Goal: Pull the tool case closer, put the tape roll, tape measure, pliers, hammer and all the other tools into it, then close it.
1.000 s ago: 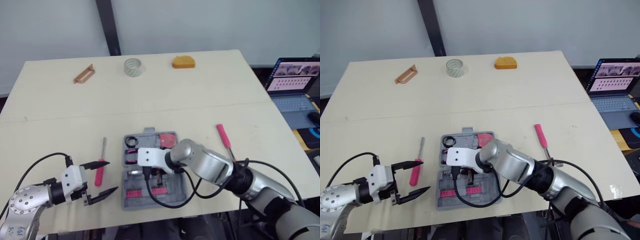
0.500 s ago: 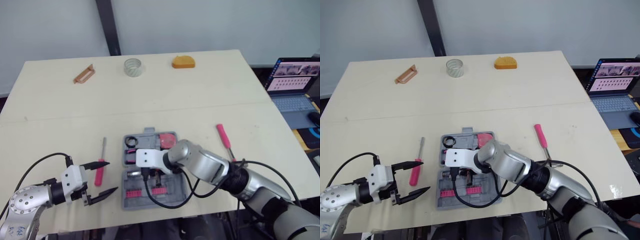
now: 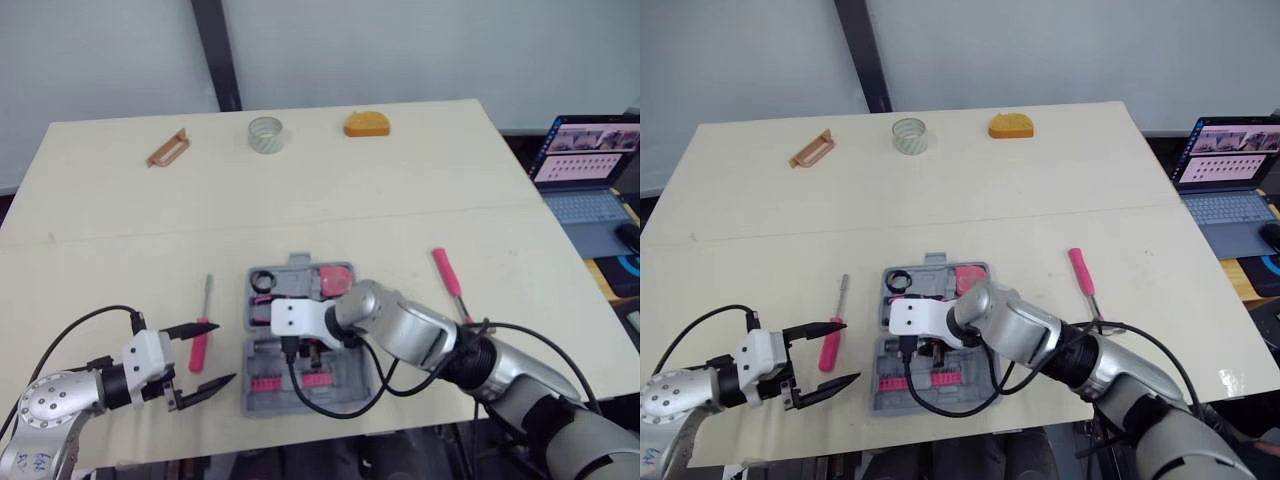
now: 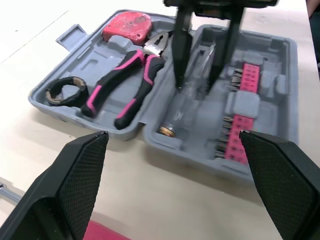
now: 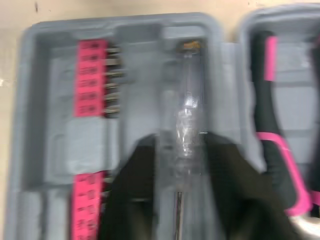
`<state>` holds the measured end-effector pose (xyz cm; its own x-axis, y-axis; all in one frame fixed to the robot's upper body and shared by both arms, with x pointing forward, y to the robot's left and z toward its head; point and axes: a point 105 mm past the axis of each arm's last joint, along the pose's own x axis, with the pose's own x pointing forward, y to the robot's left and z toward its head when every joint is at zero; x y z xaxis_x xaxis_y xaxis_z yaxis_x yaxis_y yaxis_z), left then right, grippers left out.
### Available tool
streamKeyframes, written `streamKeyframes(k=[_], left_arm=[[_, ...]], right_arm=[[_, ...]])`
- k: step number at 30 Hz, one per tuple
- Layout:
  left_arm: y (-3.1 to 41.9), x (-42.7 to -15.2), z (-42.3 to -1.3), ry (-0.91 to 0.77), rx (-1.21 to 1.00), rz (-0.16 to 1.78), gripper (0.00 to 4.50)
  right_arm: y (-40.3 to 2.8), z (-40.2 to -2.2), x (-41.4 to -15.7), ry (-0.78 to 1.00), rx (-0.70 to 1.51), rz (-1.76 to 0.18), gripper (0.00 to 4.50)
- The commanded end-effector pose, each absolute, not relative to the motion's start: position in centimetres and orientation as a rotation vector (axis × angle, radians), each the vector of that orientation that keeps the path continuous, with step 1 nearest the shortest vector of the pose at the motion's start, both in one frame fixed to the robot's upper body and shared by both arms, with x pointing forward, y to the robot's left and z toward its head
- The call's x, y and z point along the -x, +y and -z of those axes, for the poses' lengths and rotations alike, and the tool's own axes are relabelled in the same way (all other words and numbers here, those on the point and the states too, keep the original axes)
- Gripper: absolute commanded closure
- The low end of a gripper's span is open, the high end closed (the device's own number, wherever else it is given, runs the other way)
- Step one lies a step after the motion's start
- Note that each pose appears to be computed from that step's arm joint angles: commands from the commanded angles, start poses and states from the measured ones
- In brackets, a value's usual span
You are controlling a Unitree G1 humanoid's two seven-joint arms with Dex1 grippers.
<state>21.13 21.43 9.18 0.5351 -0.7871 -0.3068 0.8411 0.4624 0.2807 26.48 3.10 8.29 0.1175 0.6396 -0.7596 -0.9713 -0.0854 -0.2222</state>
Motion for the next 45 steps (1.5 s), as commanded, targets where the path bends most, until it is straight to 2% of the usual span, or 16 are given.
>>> streamKeyframes(k=[1, 3, 4, 17, 21, 24, 31, 38, 45], left_arm=[[21.4, -21.1, -9.6, 0.127, -0.437, 1.009, 0.00], [21.4, -21.1, -9.6, 0.127, -0.435, 1.010, 0.00], [21.4, -21.1, -9.6, 0.128, -0.434, 1.010, 0.00], [21.2, -21.2, -9.6, 0.122, -0.427, 1.013, 0.00], [21.1, -21.5, -9.8, 0.114, -0.429, 1.014, 0.00], [20.9, -21.7, -10.0, 0.107, -0.433, 1.019, 0.00], [20.5, -22.6, -10.4, 0.085, -0.442, 1.030, 0.00], [20.2, -22.8, -10.5, 0.078, -0.441, 1.035, 0.00], [20.2, -22.9, -10.5, 0.078, -0.442, 1.035, 0.00]], right_arm=[[3.3, -9.2, -26.5, 0.446, 0.876, -1.440, 1.09], [3.3, -9.4, -26.5, 0.442, 0.874, -1.442, 0.14], [3.2, -9.6, -26.5, 0.440, 0.872, -1.443, 0.05], [2.4, -11.5, -26.0, 0.402, 0.835, -1.476, 0.05], [2.7, -12.6, -26.8, 0.291, 0.728, -1.436, 0.05], [2.8, -12.7, -27.6, 0.203, 0.660, -1.405, 0.95], [2.2, -10.6, -28.8, 0.168, 0.573, -1.356, 4.44], [2.0, -9.1, -28.7, 0.198, 0.533, -1.352, 4.44], [2.0, -9.1, -28.6, 0.197, 0.519, -1.351, 4.44]])
